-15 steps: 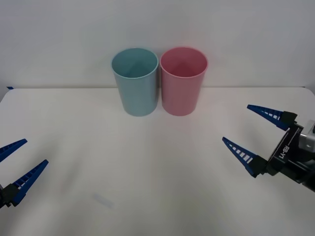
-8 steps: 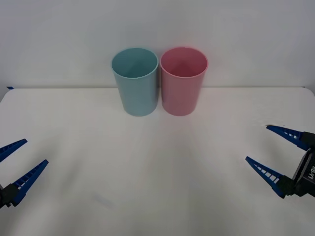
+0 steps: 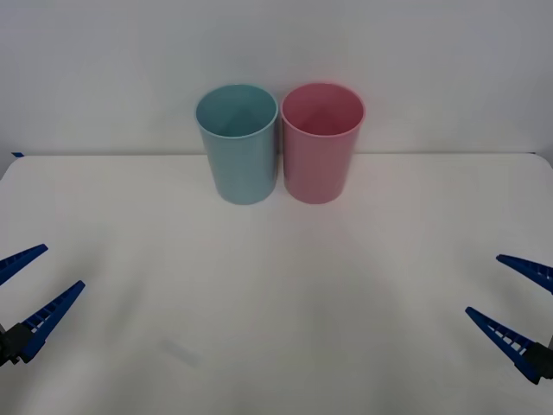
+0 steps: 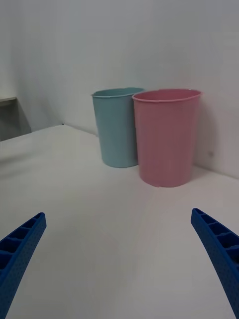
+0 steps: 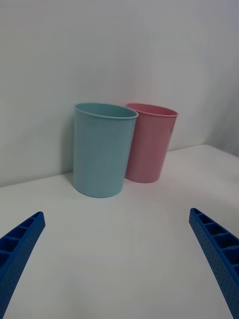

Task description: Grasp the object on the table and drop it into the matching bin: aluminum can to the light blue bin, PET bottle to the pink bin.

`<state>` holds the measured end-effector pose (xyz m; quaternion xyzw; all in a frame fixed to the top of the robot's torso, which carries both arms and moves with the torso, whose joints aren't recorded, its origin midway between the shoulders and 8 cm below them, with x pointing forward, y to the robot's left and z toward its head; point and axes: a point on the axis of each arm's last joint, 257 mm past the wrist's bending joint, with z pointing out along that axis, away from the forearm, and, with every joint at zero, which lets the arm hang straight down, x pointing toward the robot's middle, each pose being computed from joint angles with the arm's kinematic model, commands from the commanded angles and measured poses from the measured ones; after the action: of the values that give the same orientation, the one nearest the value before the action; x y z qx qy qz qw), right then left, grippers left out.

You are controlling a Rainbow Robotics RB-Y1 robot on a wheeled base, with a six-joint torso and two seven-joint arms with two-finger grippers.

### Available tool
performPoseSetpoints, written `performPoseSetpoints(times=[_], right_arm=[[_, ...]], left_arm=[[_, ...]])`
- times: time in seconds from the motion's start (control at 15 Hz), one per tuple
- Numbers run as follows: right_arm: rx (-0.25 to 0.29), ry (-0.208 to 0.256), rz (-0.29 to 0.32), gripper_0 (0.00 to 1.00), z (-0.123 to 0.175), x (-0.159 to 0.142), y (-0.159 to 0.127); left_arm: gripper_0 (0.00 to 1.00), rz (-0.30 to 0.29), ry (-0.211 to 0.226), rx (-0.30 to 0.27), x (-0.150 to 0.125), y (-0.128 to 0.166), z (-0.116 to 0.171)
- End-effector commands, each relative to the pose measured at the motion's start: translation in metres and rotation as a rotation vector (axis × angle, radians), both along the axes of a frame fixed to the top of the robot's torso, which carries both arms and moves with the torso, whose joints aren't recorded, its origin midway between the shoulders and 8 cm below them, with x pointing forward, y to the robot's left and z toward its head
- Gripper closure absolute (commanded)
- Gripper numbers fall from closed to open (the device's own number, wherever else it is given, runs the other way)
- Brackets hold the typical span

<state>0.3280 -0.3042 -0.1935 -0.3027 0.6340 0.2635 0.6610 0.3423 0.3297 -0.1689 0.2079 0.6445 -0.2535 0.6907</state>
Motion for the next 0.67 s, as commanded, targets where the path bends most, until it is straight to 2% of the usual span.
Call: performPoseSetpoints(times=[0.07, 0.67], right_arm=[[0.011, 0.014, -0.008, 0.00, -0.004, -0.008, -0.010], [0.035, 0.046, -0.015, 0.00, -0.009, -0.019, -0.025]], left_arm=[[0.00, 0.000, 0.000, 0.000, 0.000, 0.000, 0.000], [0.00, 0.000, 0.000, 0.000, 0.000, 0.000, 0.000]])
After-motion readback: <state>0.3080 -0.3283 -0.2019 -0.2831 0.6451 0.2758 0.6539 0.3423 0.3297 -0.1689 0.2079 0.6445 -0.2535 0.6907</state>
